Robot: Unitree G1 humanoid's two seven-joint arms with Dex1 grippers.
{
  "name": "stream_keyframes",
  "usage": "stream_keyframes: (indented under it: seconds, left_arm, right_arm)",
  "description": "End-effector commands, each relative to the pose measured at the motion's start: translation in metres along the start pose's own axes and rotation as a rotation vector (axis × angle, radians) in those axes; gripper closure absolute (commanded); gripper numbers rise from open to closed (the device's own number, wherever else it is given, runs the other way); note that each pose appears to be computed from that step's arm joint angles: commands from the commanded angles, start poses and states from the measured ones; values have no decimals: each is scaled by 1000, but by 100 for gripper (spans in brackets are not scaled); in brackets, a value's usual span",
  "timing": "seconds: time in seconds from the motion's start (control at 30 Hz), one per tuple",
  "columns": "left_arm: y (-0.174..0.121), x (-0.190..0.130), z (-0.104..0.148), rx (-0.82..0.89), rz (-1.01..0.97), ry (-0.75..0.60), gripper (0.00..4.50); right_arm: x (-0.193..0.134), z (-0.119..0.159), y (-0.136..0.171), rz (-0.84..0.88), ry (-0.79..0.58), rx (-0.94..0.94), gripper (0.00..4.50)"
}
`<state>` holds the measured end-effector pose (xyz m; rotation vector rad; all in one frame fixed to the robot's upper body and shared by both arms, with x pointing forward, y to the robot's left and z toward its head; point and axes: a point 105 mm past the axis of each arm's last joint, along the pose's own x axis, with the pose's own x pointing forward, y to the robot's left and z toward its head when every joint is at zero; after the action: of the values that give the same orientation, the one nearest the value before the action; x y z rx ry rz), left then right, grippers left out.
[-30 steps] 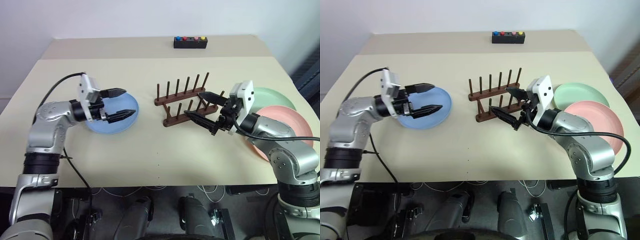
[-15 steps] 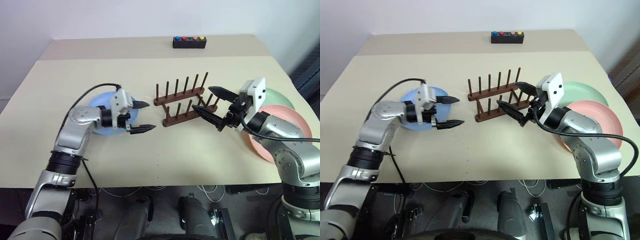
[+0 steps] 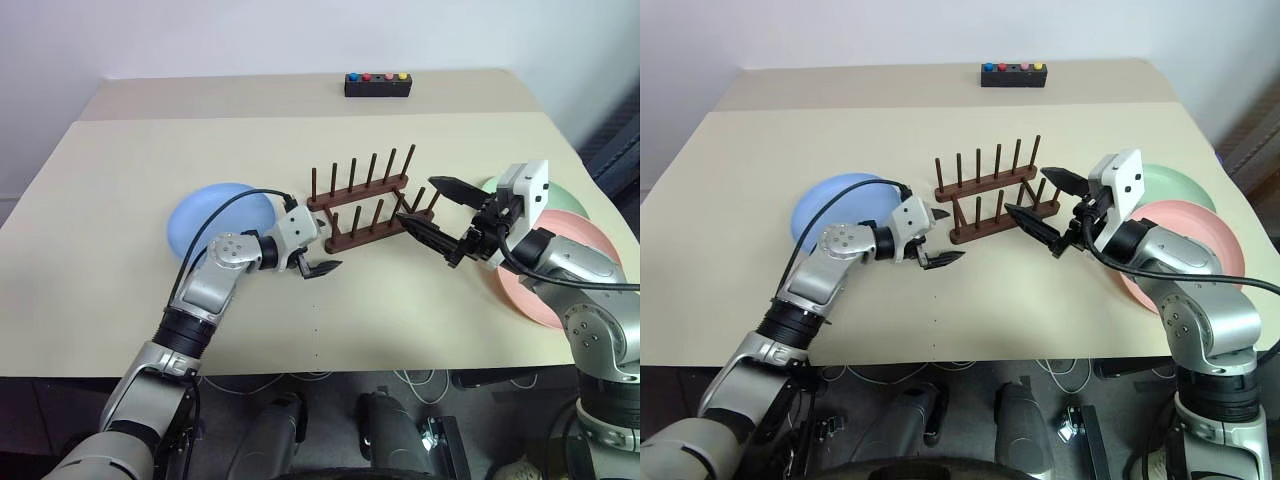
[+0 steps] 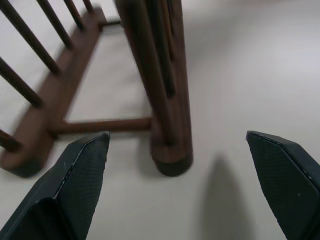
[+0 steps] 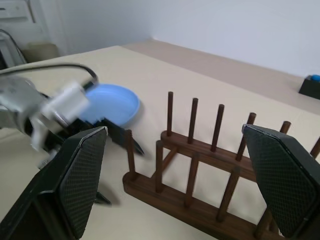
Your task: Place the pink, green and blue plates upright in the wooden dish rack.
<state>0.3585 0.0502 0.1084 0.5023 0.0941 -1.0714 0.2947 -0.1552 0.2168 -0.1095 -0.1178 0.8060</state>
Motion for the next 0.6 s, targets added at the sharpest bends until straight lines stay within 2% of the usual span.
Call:
stream_keyframes:
  seconds: [0.03, 0.17, 0.2, 0.23, 0.27, 0.37, 0.43, 0.6]
  left_arm:
    - [6, 10, 7, 22, 35, 26, 0]
    - [-1, 25, 2, -49, 16, 68, 0]
    - [-4, 27, 3, -63, 0, 64, 55]
    - [-6, 28, 5, -90, -11, 54, 82]
    - [-7, 29, 7, -108, -15, 44, 129]
    - [-8, 28, 9, -125, -24, 41, 296]
    - [-7, 27, 9, -128, -21, 44, 377]
    - [2, 24, 13, -140, 13, 34, 374]
  right_arm:
    - [-6, 16, 1, -16, -37, -45, 6]
    - [-7, 16, 0, -32, -38, -52, 6]
    - [-7, 16, 0, -32, -39, -52, 0]
    - [-7, 17, 0, -34, -39, -54, 0]
    - [-7, 17, 0, -36, -38, -55, 0]
    - [-8, 17, -2, -45, -38, -60, 0]
    - [-7, 18, -3, -46, -40, -62, 0]
    - [-6, 17, -4, -48, -39, -61, 0]
